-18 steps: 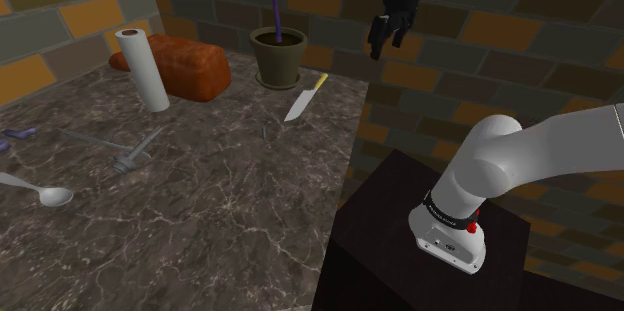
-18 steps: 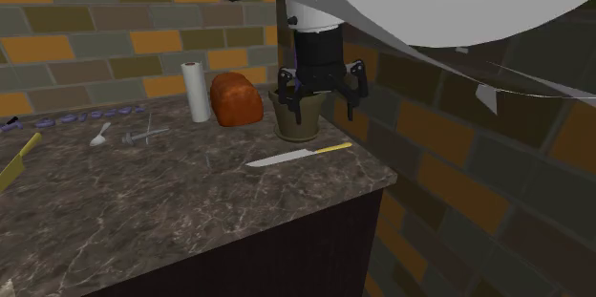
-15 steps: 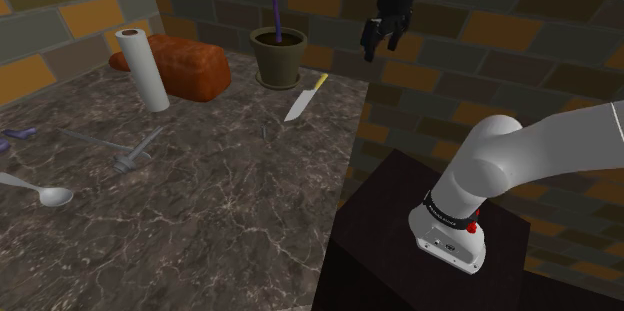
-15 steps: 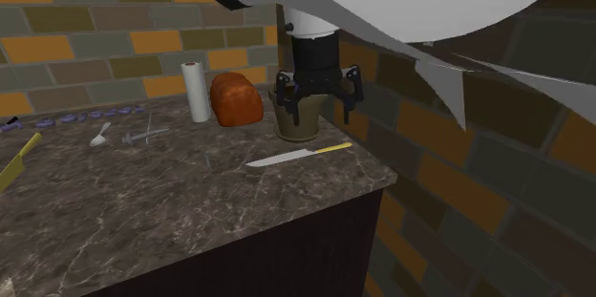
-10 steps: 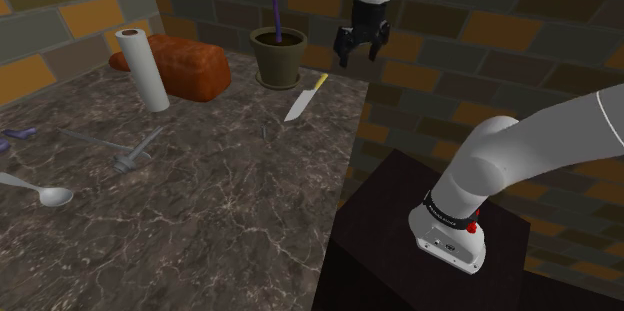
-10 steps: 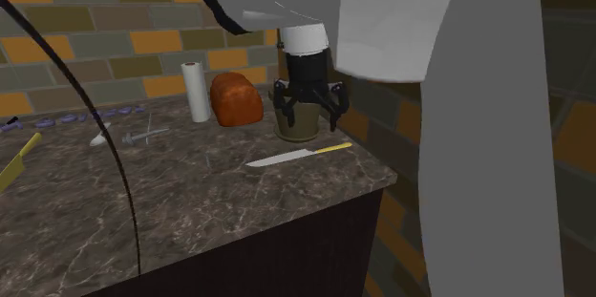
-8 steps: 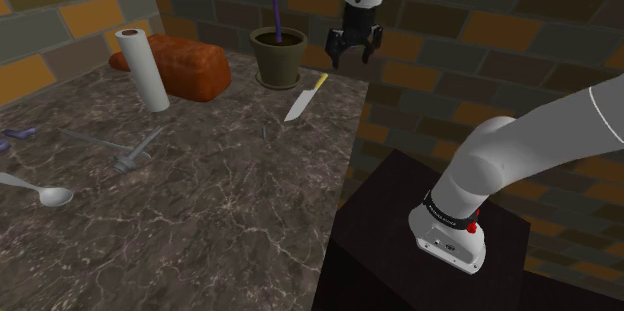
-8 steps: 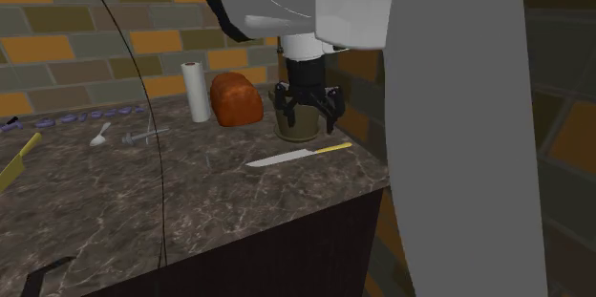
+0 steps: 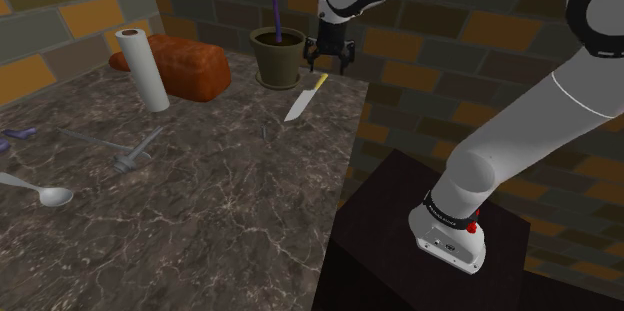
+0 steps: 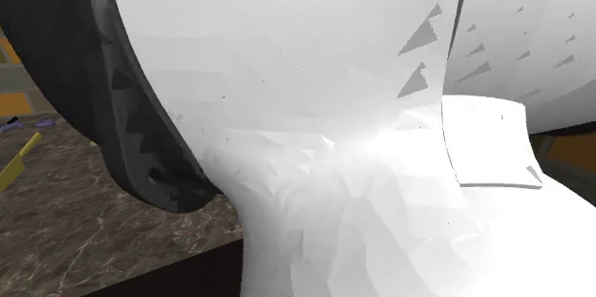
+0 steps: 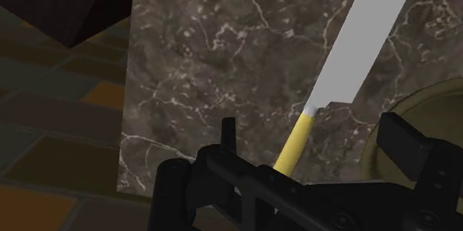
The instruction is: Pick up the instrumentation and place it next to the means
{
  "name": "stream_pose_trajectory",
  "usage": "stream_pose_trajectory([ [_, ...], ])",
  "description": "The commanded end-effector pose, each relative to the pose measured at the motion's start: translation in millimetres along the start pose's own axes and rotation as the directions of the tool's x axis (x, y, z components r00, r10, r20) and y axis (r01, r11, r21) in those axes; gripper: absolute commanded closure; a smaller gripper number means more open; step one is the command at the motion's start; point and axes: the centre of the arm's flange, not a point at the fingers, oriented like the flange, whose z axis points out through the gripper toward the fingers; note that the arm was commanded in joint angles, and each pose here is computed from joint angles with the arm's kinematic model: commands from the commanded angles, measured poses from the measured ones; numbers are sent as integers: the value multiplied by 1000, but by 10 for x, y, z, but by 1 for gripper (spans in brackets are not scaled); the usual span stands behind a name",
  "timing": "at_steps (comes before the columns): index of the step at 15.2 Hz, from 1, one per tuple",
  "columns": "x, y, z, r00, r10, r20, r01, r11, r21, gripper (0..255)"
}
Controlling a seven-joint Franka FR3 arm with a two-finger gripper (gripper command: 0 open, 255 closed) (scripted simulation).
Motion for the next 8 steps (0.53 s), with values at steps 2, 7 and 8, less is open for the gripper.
stream_pose_trajectory([
  [2, 279, -129, 260, 988, 157, 8, -157, 988, 9, 0],
  [7, 471, -199, 573, 968, 251, 13, -252, 968, 14, 0],
  [8, 470, -199, 626, 968, 251, 13, -252, 968, 14, 0],
])
